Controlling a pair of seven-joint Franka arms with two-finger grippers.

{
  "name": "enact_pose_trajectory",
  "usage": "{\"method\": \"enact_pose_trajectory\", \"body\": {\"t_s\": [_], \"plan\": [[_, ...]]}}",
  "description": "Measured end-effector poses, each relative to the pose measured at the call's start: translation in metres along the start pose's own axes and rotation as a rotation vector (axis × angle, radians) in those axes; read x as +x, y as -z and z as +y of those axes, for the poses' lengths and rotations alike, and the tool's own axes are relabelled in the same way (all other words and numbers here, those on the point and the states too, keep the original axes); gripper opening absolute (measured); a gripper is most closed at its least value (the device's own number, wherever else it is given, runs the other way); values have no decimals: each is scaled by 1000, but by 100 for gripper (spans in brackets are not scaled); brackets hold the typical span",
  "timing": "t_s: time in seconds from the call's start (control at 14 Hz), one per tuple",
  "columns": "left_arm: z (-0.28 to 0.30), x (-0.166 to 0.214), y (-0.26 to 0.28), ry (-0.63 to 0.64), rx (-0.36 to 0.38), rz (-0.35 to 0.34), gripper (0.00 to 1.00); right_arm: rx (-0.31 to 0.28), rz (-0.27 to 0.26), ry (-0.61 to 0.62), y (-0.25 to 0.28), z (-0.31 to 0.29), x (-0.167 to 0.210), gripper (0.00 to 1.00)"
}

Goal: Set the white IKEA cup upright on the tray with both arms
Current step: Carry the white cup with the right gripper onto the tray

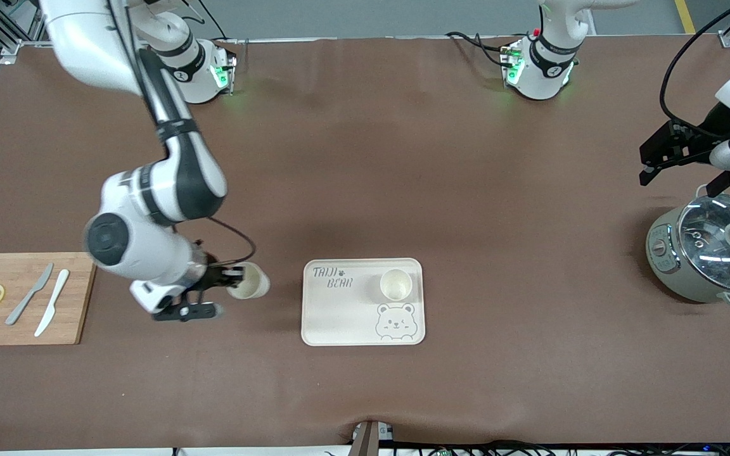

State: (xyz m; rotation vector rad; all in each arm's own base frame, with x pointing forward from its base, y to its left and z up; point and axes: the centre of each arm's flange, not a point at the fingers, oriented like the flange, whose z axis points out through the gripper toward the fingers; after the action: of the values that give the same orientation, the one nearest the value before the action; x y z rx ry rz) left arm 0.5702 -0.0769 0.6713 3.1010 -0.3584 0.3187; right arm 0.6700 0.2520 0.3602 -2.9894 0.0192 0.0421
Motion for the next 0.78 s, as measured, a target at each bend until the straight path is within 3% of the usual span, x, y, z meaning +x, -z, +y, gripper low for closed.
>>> {"method": "enact_pose_trajectory", "body": {"t_s": [0.28, 0.78], "plan": [[0, 0, 0, 0, 0, 0, 100, 25, 58, -75, -9, -85, -26, 4], [0, 0, 0, 1, 0, 0, 100, 40, 124, -119, -76, -119, -30, 4]]}}
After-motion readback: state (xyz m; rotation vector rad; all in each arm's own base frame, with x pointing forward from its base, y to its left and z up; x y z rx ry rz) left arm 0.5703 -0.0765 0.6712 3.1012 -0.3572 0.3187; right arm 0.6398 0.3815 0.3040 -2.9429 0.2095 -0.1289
